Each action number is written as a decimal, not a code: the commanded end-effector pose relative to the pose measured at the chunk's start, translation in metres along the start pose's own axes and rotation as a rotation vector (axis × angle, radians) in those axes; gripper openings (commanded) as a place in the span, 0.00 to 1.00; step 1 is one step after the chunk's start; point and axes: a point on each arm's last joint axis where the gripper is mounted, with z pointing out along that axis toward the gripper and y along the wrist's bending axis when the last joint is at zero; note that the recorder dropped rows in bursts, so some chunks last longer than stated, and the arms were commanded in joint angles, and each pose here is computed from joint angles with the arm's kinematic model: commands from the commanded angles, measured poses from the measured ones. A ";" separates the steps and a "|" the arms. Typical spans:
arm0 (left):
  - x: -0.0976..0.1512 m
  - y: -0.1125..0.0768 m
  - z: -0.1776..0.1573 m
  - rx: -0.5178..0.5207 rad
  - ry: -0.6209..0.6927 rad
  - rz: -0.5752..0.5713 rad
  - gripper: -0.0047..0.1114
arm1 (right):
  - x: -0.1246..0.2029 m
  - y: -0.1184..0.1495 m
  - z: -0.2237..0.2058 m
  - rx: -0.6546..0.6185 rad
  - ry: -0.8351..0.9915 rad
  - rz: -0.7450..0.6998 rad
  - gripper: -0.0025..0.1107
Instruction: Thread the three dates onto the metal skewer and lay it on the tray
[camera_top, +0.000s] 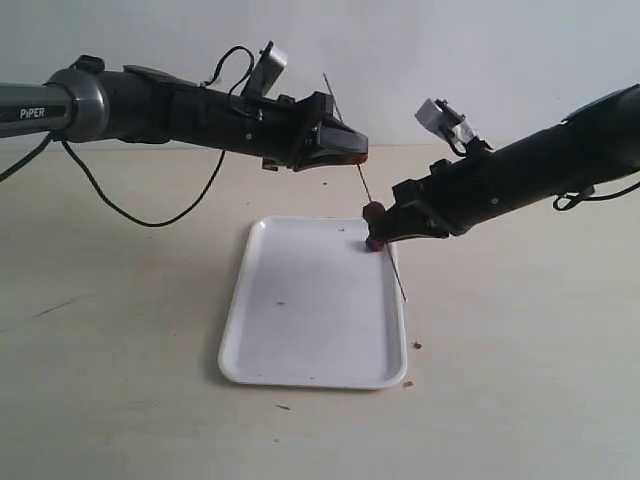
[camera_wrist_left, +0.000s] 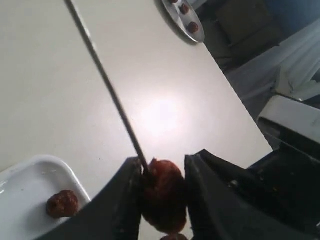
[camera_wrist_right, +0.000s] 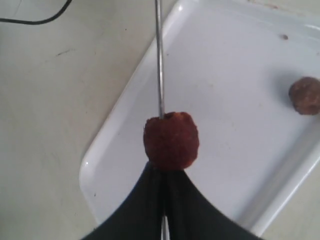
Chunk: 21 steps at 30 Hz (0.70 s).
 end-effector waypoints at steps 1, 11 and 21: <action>0.005 -0.003 0.002 0.008 0.049 0.033 0.31 | -0.009 0.002 -0.003 0.004 -0.089 0.001 0.02; 0.006 0.000 0.002 -0.015 0.056 0.044 0.31 | -0.012 0.017 -0.005 -0.169 -0.128 -0.026 0.02; 0.007 -0.002 0.002 0.004 0.071 0.043 0.51 | -0.012 0.014 -0.004 -0.130 -0.128 -0.033 0.02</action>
